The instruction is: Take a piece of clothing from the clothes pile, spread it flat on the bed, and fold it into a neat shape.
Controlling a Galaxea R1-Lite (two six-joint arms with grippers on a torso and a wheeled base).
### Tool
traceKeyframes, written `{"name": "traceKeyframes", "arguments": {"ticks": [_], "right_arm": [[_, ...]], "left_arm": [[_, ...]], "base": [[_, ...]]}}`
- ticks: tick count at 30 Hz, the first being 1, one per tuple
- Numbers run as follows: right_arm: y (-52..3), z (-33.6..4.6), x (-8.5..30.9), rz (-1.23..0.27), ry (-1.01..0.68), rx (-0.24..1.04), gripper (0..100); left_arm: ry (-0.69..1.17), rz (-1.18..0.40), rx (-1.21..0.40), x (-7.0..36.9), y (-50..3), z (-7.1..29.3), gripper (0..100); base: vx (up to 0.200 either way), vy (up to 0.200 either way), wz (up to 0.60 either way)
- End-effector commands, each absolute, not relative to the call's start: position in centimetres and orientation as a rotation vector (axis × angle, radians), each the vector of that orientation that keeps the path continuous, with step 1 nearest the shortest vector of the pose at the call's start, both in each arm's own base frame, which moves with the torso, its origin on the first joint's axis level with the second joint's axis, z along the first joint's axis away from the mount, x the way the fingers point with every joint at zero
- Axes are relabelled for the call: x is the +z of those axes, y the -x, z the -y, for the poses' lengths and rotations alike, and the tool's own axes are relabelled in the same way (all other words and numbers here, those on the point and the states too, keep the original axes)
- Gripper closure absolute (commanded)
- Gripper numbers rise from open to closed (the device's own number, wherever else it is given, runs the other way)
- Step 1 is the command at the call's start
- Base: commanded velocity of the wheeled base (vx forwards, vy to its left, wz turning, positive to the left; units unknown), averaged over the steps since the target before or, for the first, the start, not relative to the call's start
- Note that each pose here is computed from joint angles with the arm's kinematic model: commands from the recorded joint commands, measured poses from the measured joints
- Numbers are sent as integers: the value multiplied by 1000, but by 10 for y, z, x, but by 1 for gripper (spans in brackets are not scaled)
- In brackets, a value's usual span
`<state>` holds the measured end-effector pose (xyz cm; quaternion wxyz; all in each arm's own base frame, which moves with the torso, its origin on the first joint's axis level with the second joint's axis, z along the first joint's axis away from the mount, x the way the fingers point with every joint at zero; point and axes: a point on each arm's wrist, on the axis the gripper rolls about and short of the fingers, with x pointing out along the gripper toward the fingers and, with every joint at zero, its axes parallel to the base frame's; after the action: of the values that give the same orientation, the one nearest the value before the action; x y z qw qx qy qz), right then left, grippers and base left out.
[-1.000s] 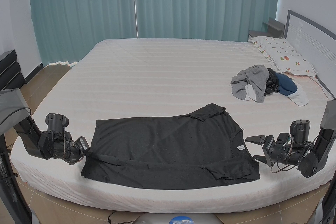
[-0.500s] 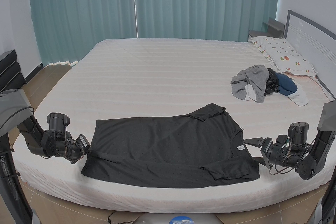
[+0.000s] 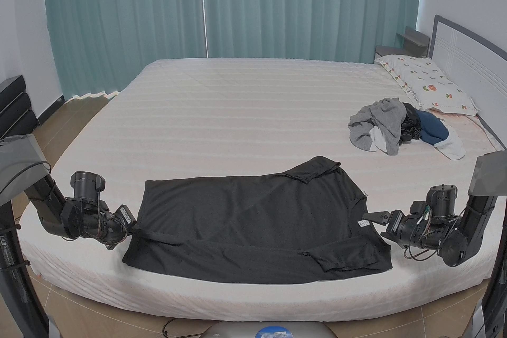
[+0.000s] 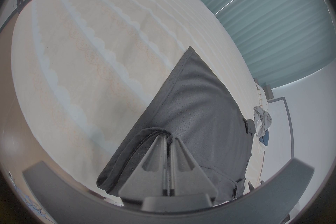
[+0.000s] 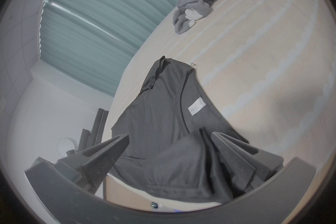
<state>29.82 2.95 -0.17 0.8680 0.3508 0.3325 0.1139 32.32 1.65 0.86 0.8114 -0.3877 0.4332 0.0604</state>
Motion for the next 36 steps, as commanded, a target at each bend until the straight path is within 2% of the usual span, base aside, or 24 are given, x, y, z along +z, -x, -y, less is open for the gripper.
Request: {"name": "traceKeyframes", "arguments": {"ticks": [1, 14, 15, 22, 36], "right_arm": [[-313, -33, -21, -737, -698, 247, 0], [-320, -35, -42, -794, -663, 279, 0], [-320, -35, -44, -796, -657, 279, 100], [-319, -29, -44, -786, -641, 280, 100], [-306, 4, -7, -650, -695, 284, 100]], "left_arm": [[829, -924, 126, 10, -322, -16, 100], [829, -925, 127, 10, -322, -16, 100], [829, -924, 126, 10, -322, -16, 100], [821, -927, 127, 10, -320, -16, 100], [814, -915, 122, 16, -317, -15, 100]], "base": [[0, 0, 0], [0, 0, 0], [0, 0, 0], [0, 0, 0], [0, 0, 0]]}}
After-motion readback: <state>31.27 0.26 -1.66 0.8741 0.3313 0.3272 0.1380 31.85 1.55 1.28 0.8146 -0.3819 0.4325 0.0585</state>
